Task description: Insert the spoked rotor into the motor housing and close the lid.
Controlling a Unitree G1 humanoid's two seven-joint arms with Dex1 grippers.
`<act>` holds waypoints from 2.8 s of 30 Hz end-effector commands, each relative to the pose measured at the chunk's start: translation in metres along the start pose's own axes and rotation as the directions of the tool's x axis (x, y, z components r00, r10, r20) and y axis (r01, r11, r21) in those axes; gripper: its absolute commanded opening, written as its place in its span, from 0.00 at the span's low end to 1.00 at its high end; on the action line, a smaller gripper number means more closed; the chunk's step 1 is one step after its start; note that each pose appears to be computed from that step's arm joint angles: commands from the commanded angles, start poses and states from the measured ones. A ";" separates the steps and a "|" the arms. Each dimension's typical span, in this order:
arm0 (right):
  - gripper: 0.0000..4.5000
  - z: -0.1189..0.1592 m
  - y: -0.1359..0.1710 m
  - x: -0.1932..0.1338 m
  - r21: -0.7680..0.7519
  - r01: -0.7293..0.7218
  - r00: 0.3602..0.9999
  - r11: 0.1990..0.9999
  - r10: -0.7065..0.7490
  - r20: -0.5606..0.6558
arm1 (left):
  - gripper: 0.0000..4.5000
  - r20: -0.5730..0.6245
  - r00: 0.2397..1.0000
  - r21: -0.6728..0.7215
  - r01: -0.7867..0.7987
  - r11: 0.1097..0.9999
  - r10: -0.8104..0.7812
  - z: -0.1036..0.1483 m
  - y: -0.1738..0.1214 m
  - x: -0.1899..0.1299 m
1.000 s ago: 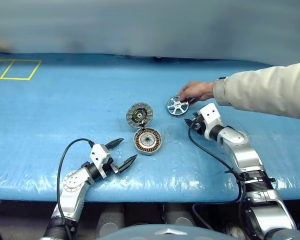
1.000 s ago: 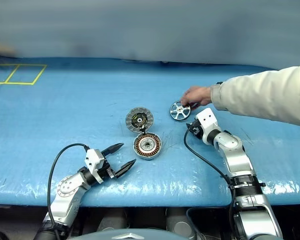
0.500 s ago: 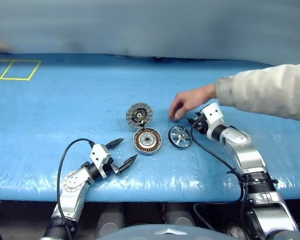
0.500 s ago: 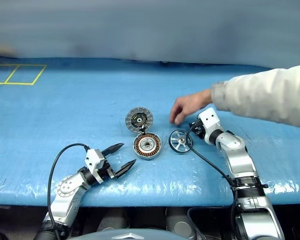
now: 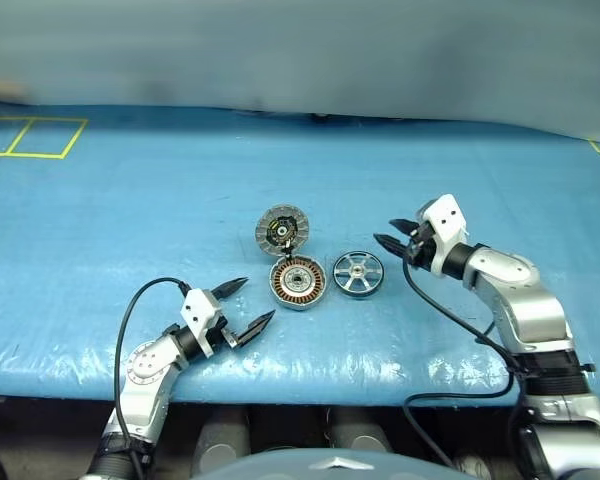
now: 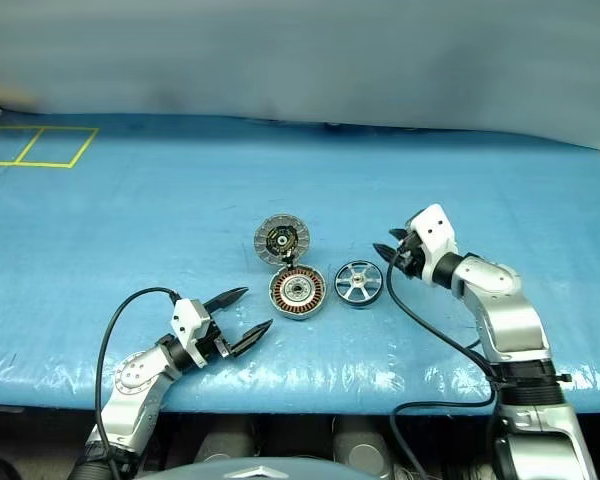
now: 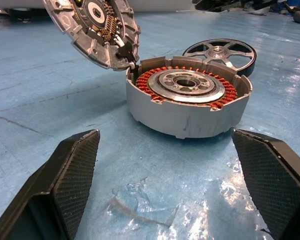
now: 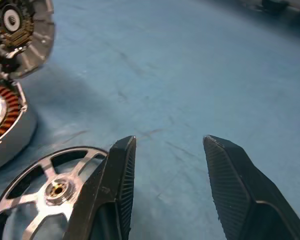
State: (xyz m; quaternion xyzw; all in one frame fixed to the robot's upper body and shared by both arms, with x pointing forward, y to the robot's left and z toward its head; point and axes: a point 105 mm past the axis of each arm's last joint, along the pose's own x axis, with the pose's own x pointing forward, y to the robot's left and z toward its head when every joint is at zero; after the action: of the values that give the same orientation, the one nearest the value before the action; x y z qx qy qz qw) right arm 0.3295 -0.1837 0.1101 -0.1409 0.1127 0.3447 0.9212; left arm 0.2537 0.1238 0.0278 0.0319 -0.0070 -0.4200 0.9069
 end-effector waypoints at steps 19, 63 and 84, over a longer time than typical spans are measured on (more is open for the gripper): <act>0.49 -0.009 0.022 -0.005 -0.289 -0.234 0.954 0.928 0.162 -0.252 | 1.00 -0.004 1.000 -0.004 -0.016 1.000 0.016 -0.001 0.000 -0.001; 0.01 0.025 0.088 0.023 -0.044 -0.482 0.872 0.875 0.484 0.079 | 1.00 0.044 0.998 -0.014 0.052 0.999 -0.051 0.004 -0.001 0.001; 0.01 0.011 0.088 0.040 -0.089 -0.512 0.858 0.854 0.514 -0.005 | 1.00 0.040 0.998 -0.010 0.055 0.998 -0.054 0.002 -0.002 0.002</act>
State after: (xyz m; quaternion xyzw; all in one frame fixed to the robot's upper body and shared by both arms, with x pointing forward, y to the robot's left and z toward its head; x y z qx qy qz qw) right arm 0.2984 -0.0945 0.0809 -0.1306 0.1463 0.5785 0.7918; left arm 0.2528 0.1212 0.0276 0.0166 -0.0131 -0.4454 0.8951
